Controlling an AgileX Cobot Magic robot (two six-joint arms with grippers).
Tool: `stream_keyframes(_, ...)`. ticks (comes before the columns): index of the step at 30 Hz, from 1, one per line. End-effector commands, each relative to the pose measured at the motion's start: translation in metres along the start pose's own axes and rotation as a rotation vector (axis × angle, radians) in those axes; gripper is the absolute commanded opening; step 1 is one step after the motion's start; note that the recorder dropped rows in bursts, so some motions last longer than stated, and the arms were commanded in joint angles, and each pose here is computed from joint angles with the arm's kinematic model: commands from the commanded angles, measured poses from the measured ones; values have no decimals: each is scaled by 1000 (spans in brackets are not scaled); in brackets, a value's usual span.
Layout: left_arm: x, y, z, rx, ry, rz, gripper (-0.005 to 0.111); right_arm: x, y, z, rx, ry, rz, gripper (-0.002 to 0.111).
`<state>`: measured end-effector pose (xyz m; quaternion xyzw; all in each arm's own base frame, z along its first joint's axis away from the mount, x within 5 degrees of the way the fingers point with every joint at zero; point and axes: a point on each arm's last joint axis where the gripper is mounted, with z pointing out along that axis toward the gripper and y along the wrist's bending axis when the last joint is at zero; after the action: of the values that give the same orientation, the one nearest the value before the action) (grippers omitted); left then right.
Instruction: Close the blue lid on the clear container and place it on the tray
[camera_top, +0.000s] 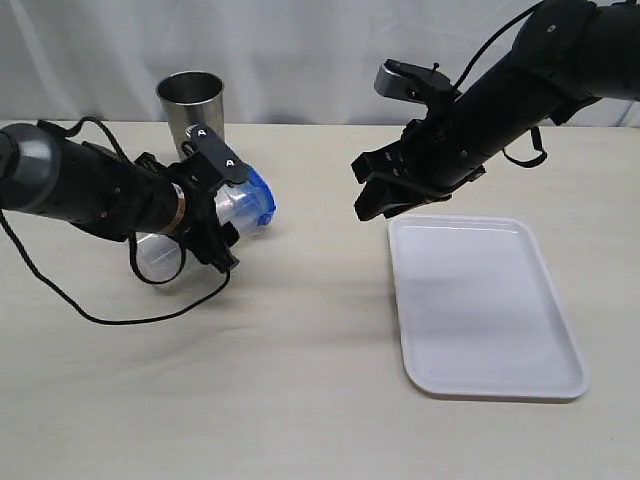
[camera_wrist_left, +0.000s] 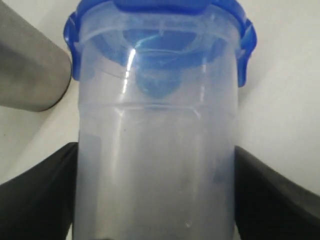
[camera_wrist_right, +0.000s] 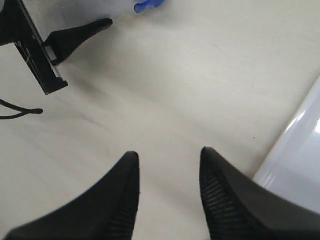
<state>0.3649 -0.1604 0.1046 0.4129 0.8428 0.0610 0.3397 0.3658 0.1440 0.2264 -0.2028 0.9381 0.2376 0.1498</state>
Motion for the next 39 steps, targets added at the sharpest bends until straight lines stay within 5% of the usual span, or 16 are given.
stream_keyframes(1,8,-16,0,-66,67,112,0,2,0,-3,-3,14,-4,38)
stream_keyframes(5,18,-17,-4,-148,234,205,0,2,0,-3,-6,19,0,38)
stream_keyframes(9,26,-27,-5,-18,306,222,0,3,1,-3,-12,27,2,38)
stream_keyframes(20,9,-52,-22,309,166,209,0,5,2,-3,-29,51,-22,38)
stream_keyframes(25,-3,-74,-31,569,6,257,0,11,13,12,-237,125,-13,38)
stream_keyframes(39,-5,-76,-33,598,-41,295,0,23,4,45,-153,170,17,38)
